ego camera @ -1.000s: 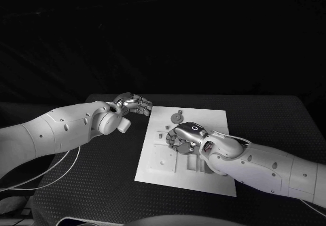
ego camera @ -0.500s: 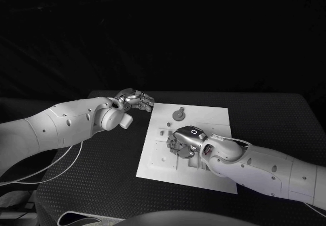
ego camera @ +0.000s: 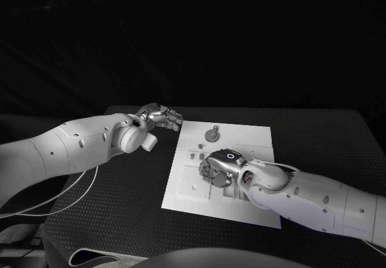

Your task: Assemble the parts on the task board

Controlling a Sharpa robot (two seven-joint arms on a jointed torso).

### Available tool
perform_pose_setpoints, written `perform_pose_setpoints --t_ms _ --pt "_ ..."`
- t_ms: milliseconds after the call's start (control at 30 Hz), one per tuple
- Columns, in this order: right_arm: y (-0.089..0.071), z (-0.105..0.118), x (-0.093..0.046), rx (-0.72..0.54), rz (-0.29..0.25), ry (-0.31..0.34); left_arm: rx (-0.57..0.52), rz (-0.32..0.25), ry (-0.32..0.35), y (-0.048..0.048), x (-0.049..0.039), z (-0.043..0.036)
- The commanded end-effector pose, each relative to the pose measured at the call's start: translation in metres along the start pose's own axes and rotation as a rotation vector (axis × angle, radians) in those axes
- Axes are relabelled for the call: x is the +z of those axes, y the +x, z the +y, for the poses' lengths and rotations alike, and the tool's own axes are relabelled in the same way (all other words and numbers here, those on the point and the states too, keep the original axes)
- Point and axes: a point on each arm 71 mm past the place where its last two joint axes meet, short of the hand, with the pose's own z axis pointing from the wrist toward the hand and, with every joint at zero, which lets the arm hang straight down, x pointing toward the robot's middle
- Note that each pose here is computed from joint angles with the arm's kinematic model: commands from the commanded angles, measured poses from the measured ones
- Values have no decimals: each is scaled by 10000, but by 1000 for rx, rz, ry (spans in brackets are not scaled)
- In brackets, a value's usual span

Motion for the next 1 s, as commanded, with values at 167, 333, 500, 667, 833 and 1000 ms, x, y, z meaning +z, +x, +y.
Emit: perform_pose_setpoints --t_ms 167,333,500,667,833,1000 --pt "14 -18 -8 -21 12 4 -7 4 11 1 0 -20" --pt "11 -23 -5 -25 7 7 -7 3 11 -4 -2 -19" --pt "12 -31 -4 -25 7 9 -7 4 11 -2 -2 -19" --pt "16 -38 0 -27 11 12 -7 5 10 -1 -1 -18" --pt "16 -48 -2 -30 10 15 -7 5 9 -3 -2 -17" --pt "26 -31 10 -26 24 9 -7 6 8 -3 -2 -16"
